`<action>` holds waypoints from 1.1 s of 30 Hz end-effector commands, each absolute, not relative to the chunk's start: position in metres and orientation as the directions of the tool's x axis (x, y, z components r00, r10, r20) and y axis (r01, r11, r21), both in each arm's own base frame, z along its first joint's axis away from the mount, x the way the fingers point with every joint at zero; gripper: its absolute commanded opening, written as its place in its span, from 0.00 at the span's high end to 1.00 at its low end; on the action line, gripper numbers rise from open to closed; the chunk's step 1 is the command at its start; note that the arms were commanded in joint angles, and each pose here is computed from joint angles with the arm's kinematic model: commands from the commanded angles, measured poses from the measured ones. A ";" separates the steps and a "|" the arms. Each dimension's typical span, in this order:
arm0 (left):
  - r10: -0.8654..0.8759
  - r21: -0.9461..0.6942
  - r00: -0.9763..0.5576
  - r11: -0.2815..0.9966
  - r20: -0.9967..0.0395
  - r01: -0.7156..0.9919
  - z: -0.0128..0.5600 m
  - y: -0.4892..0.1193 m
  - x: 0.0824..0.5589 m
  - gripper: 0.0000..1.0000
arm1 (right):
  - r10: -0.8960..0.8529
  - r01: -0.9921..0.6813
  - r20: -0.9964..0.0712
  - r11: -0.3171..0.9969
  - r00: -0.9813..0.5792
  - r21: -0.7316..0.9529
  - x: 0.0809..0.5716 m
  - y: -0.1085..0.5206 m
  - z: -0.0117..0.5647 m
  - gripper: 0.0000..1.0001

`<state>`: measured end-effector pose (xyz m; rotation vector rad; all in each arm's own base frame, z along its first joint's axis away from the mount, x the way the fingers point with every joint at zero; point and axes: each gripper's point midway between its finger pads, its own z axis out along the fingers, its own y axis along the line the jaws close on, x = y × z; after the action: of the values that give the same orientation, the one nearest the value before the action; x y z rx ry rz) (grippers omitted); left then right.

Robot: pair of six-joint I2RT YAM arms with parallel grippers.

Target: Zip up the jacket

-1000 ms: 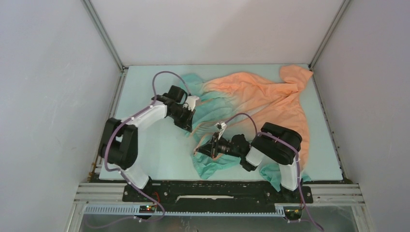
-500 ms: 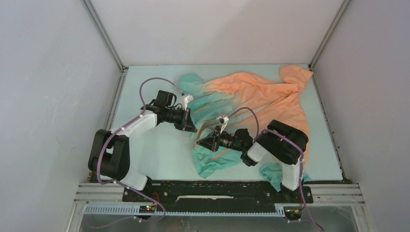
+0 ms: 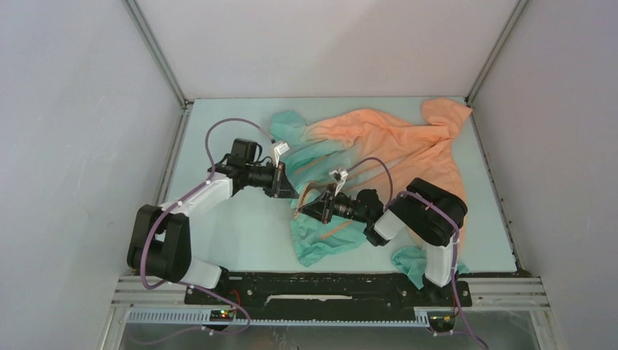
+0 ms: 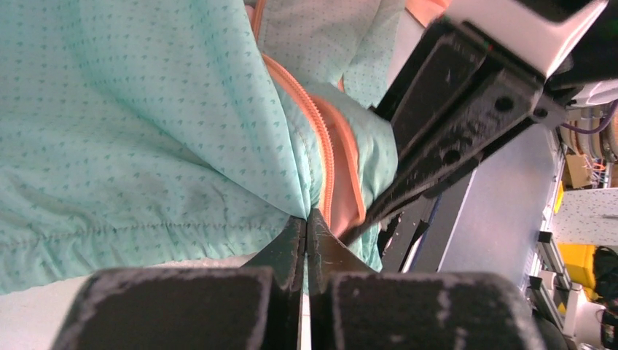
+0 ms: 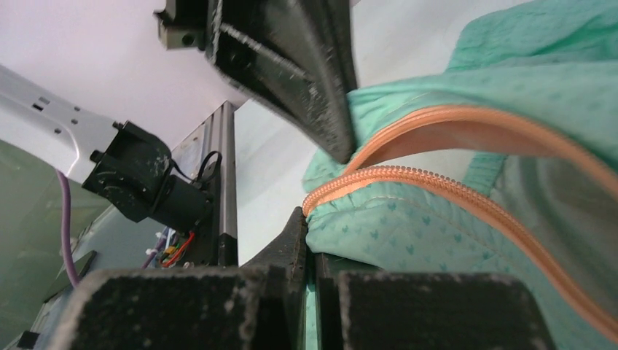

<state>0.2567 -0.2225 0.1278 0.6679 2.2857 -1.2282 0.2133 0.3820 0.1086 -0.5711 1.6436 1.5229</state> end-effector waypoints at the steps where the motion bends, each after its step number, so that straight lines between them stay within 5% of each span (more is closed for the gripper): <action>1: 0.170 -0.629 -0.753 0.451 -0.636 0.634 0.141 -0.222 0.252 1.00 | 0.270 -0.810 -0.811 0.149 -0.519 0.568 0.225 0.375 0.140 1.00; 33: 0.183 -0.641 -0.771 0.458 -0.610 0.616 0.127 -0.222 0.251 1.00 | 0.283 -0.816 -0.816 0.154 -0.504 0.558 0.223 0.371 0.147 1.00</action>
<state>0.2568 -0.2234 0.1319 0.6478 2.2577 -1.2577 0.2203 0.3732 0.1223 -0.5308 1.6221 1.5212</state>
